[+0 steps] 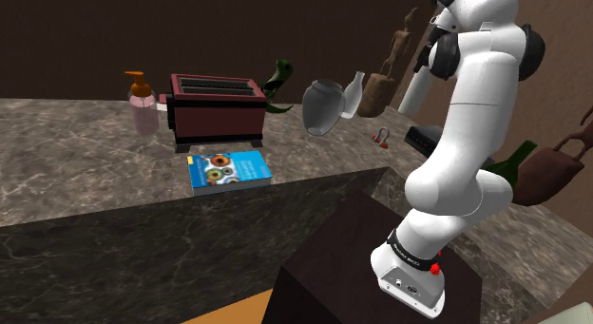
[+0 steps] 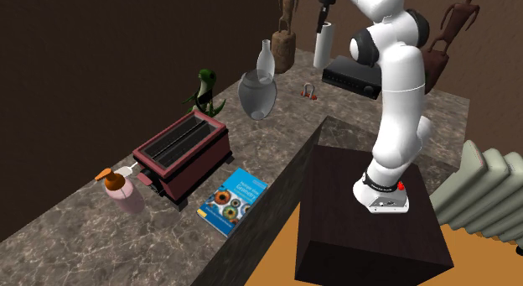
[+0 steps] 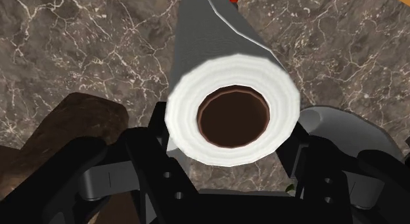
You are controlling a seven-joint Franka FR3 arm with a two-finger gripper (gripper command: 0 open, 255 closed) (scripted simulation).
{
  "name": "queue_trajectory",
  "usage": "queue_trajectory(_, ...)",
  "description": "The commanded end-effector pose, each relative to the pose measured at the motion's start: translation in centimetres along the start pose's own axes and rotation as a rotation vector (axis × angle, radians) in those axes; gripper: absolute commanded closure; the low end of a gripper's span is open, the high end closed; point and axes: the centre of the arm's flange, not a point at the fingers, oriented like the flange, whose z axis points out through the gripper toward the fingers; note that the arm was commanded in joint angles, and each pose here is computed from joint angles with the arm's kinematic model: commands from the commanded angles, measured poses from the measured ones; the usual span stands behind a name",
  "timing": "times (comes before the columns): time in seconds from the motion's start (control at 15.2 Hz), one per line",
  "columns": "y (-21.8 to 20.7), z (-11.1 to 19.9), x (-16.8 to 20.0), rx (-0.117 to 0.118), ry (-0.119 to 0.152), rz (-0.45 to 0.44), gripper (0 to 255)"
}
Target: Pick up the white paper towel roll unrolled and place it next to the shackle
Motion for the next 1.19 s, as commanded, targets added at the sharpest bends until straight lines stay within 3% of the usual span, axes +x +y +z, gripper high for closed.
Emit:
queue_trajectory(0.0,2.9,0.6,-1.1,0.002,0.000,-0.002,255)
queue_trajectory(1.12,3.4,9.6,-1.9,0.002,0.000,-0.002,255)
